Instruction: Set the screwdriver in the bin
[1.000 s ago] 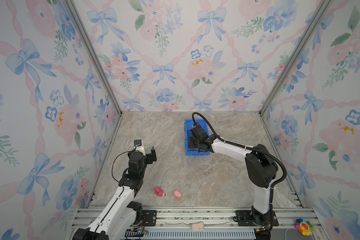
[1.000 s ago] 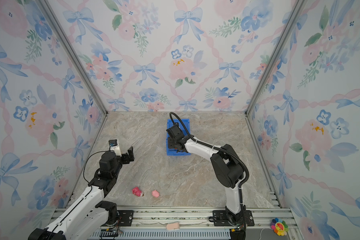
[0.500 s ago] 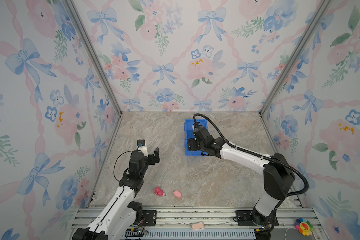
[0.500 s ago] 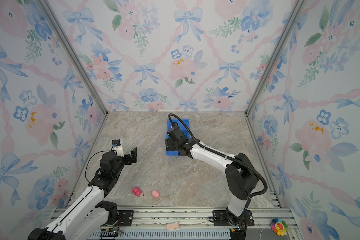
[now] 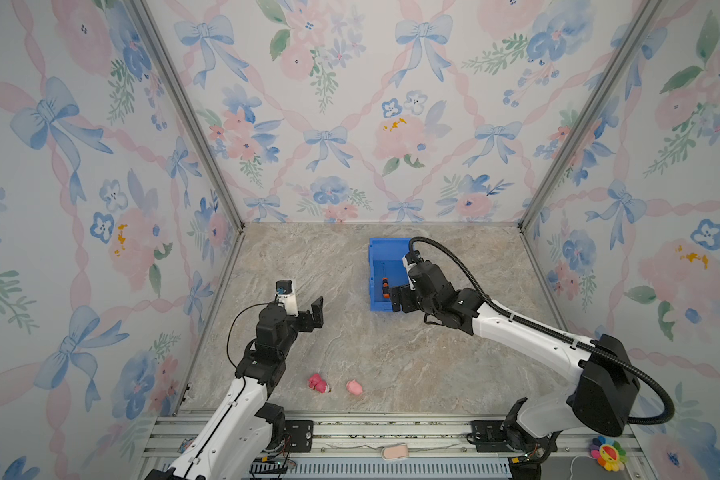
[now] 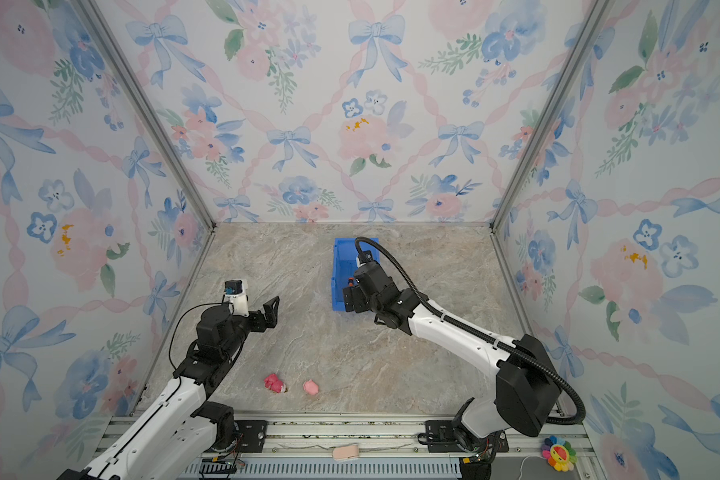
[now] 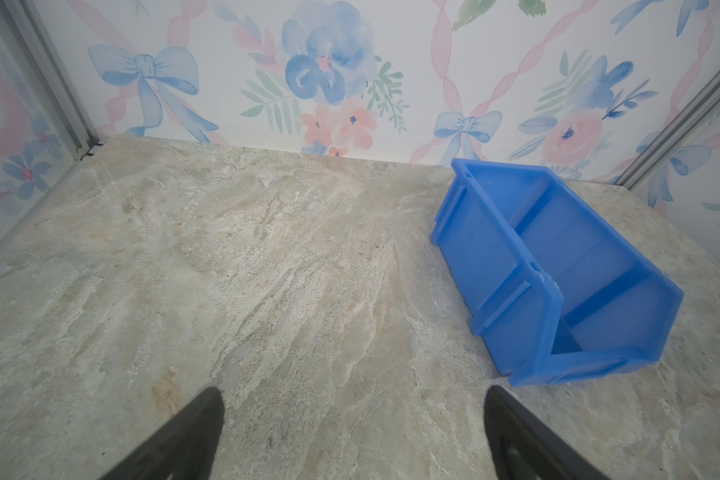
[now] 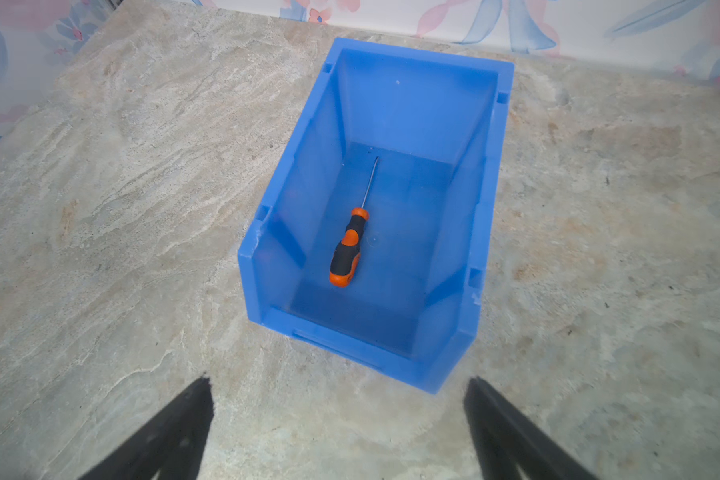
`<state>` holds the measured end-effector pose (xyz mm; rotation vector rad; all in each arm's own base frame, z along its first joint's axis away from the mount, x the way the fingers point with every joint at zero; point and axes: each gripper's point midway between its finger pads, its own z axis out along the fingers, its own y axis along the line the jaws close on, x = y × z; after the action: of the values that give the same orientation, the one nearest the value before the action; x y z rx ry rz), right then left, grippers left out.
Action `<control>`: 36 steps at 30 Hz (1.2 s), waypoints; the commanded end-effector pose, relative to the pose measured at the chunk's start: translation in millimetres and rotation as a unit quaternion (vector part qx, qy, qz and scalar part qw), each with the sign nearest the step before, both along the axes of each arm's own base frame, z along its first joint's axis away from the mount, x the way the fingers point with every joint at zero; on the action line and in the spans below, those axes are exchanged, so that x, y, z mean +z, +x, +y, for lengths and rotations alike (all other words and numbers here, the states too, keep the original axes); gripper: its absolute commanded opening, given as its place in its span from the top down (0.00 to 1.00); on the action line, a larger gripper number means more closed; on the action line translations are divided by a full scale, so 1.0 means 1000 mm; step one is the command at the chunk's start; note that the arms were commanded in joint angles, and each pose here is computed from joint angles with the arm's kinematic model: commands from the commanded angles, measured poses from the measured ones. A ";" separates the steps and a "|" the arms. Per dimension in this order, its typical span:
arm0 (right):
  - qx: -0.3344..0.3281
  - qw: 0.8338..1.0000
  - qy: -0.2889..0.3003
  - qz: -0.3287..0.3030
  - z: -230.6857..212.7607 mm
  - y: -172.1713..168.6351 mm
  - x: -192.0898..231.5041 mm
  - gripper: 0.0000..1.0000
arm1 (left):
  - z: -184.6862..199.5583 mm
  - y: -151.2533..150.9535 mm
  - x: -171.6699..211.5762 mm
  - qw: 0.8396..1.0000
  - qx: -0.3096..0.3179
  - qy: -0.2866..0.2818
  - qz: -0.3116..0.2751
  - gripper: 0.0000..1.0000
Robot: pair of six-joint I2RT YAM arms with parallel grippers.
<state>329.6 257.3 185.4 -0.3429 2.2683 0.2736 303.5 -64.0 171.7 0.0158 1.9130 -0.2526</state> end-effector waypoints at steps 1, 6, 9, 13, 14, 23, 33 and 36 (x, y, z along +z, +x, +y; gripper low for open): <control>-0.010 1.000 -0.015 0.002 -0.028 -0.003 0.001 0.03 | 0.003 -0.004 -0.007 1.000 0.004 0.020 0.020 0.02; -0.055 0.998 -0.021 -0.003 -0.079 -0.007 0.004 0.03 | 0.020 0.000 -0.003 0.998 0.049 0.030 0.013 0.02; -0.069 0.998 -0.008 0.003 -0.112 -0.012 0.007 0.03 | 0.021 -0.004 -0.008 0.998 0.055 0.015 0.034 0.02; -0.096 0.995 0.020 -0.015 -0.154 -0.017 0.015 0.03 | 0.022 -0.007 0.006 0.998 0.056 0.010 0.006 0.02; -0.100 0.995 0.024 -0.016 -0.162 -0.019 0.016 0.03 | 0.026 -0.008 0.007 0.998 0.066 0.013 0.000 0.02; -0.168 0.985 0.016 -0.043 -0.210 -0.017 -0.004 0.03 | 0.045 -0.012 -0.017 0.992 0.122 0.009 0.022 0.02; -0.185 0.977 -0.046 -0.092 -0.234 -0.042 -0.031 0.03 | 0.043 -0.025 -0.035 0.992 0.070 0.104 0.027 0.02; -0.188 0.975 -0.057 -0.106 -0.239 -0.044 -0.037 0.03 | 0.047 -0.027 -0.046 0.989 0.070 0.125 0.030 0.02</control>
<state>286.4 27.2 151.2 0.0215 2.1224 -0.0117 280.2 -20.8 140.3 -0.0266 1.9601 0.0221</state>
